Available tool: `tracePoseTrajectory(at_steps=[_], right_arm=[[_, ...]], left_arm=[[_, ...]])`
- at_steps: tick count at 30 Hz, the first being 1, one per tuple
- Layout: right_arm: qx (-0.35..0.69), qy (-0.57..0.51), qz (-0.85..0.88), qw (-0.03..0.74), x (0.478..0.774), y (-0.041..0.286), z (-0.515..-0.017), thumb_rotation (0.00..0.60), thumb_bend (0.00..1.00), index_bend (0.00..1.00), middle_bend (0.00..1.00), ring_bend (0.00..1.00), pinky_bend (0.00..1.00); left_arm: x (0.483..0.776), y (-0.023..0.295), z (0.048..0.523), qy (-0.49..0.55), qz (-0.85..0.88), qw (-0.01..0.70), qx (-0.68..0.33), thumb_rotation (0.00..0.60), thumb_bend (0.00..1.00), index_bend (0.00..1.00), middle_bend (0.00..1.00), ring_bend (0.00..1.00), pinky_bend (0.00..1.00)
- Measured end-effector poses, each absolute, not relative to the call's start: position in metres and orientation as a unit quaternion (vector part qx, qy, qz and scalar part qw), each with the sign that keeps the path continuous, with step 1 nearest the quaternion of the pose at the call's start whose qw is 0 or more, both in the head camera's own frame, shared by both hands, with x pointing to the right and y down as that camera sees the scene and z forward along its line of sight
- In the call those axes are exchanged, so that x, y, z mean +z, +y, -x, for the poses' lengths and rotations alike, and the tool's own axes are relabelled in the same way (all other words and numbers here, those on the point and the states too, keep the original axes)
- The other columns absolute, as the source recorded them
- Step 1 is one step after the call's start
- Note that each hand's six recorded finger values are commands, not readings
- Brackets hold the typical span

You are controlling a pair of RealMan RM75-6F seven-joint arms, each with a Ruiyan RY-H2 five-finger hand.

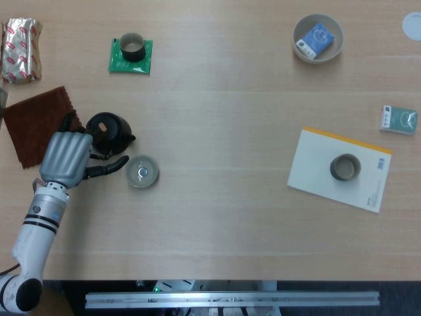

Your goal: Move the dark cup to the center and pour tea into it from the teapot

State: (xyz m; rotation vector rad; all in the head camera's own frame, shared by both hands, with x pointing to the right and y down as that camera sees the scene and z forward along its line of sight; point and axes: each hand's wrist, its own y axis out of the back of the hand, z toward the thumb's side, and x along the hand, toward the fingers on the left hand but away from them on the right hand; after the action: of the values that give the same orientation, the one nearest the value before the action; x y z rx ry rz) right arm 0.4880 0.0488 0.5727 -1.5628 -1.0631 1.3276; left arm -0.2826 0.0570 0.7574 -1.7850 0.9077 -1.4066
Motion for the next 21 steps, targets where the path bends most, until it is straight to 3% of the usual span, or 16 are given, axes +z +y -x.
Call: tracePoseTrajectory(at_steps=[21], right_arm=[[0.524,-0.42,0.62,0.405,0.569,0.05,-0.484,0.6,0.19,0.18,0.21,0.05,0.05]], left_arm=[[0.768,0.072,0.289,0.345,0.684,0.336,-0.547,0.0,0.08,0.45,0.46,0.35,0.0]])
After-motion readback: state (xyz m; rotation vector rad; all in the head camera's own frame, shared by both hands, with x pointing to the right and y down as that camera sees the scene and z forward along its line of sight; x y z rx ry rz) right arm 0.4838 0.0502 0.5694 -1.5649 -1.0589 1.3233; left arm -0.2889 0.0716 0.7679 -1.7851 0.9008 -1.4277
